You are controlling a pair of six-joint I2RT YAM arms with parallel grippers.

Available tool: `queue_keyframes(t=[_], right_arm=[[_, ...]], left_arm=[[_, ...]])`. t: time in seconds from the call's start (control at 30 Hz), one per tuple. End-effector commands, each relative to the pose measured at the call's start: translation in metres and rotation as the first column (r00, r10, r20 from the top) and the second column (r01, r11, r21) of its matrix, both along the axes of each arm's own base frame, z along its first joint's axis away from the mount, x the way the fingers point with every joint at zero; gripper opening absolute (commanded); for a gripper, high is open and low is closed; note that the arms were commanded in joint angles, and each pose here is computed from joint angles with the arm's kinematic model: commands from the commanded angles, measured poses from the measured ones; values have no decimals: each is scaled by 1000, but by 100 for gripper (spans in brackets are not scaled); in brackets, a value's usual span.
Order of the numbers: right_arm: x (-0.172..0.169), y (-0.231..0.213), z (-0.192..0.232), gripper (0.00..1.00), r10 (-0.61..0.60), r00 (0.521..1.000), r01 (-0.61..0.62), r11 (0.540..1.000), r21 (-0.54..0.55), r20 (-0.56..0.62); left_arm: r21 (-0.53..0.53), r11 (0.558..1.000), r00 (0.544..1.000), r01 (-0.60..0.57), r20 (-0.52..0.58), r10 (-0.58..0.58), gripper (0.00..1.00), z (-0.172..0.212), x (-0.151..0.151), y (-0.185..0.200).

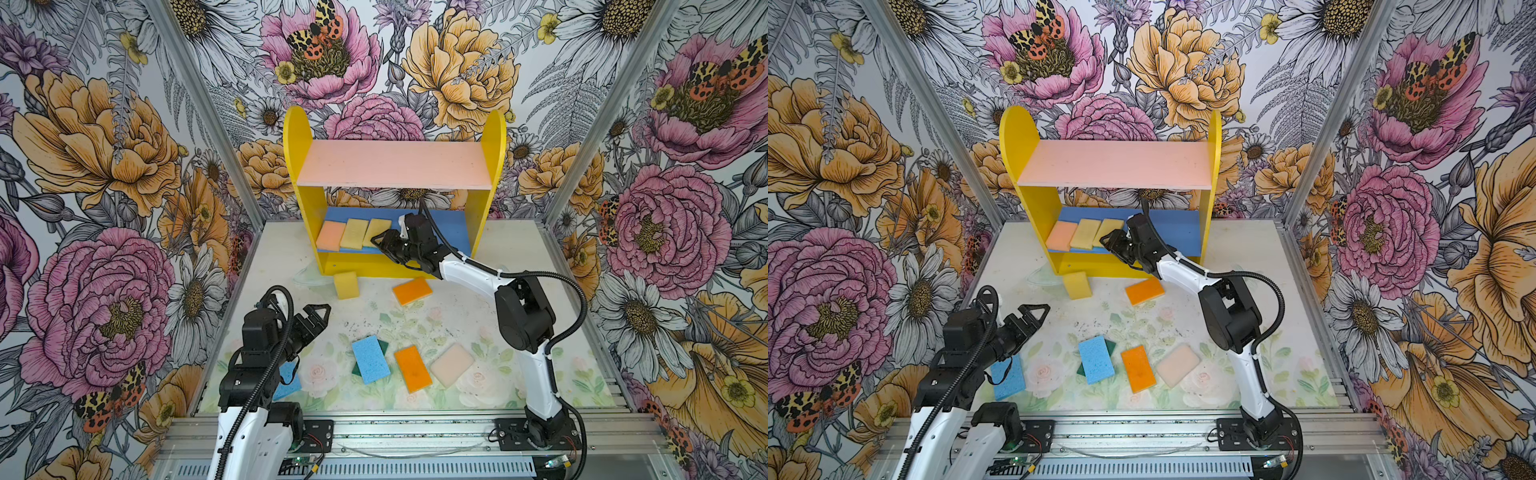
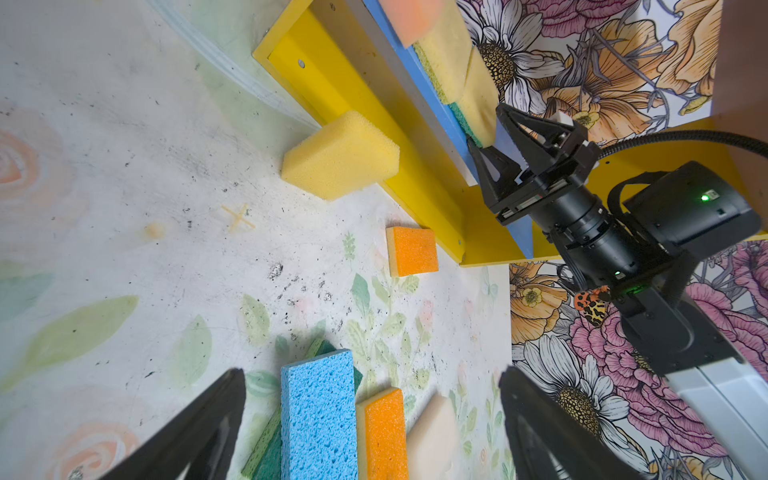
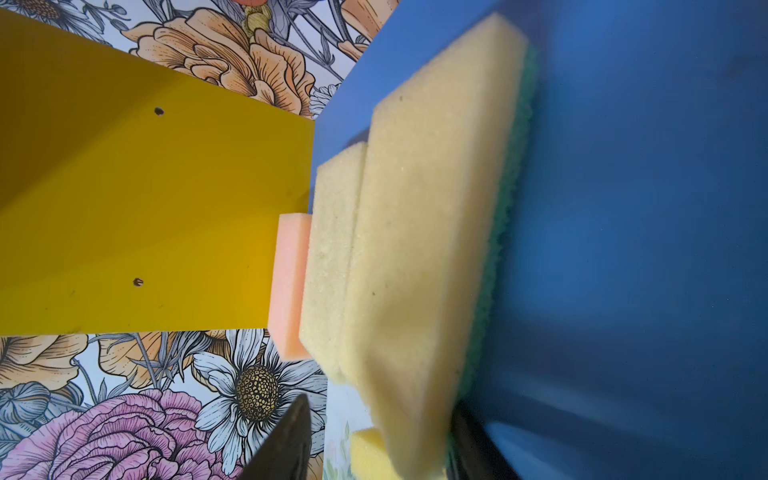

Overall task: Place and organize the cleaning sponges onto the shelf
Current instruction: 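Lay the green-backed sponge flat beside the yellow sponge and open the right gripper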

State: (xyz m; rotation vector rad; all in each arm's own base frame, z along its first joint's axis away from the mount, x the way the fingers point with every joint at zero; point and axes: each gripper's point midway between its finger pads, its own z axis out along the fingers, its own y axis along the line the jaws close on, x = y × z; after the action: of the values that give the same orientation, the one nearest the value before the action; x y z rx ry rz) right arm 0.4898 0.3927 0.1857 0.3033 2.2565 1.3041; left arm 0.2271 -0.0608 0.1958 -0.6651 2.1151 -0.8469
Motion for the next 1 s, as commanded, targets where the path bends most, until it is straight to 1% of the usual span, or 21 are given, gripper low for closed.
queue_keyframes(t=[0.0,0.13,0.27,0.43,0.6,0.77,0.97], right_arm=[[-5,-23,-24,62,-56,994,45,992,-117,-92],[-9,-39,-28,72,-90,991,69,974,-214,-94],[-9,-41,-34,76,-81,992,52,963,-265,-97],[-9,-34,-41,78,-38,993,4,955,-296,-109],[-6,-29,-45,79,-1,995,-33,939,-341,-98],[-5,-16,-50,79,50,995,-75,932,-353,-81],[-5,-3,-53,79,91,992,-114,935,-335,-83]], left_arm=[[10,1000,1000,18,16,-18,96,2,1,0],[10,1000,1000,20,18,-20,96,3,1,-1],[7,1000,1000,20,23,-20,96,4,1,-1],[3,1000,999,22,27,-22,96,5,0,-2],[2,1000,999,24,29,-24,96,6,0,-2],[1,1000,999,26,28,-26,96,6,0,-2],[0,1000,999,27,23,-27,96,5,0,-2]])
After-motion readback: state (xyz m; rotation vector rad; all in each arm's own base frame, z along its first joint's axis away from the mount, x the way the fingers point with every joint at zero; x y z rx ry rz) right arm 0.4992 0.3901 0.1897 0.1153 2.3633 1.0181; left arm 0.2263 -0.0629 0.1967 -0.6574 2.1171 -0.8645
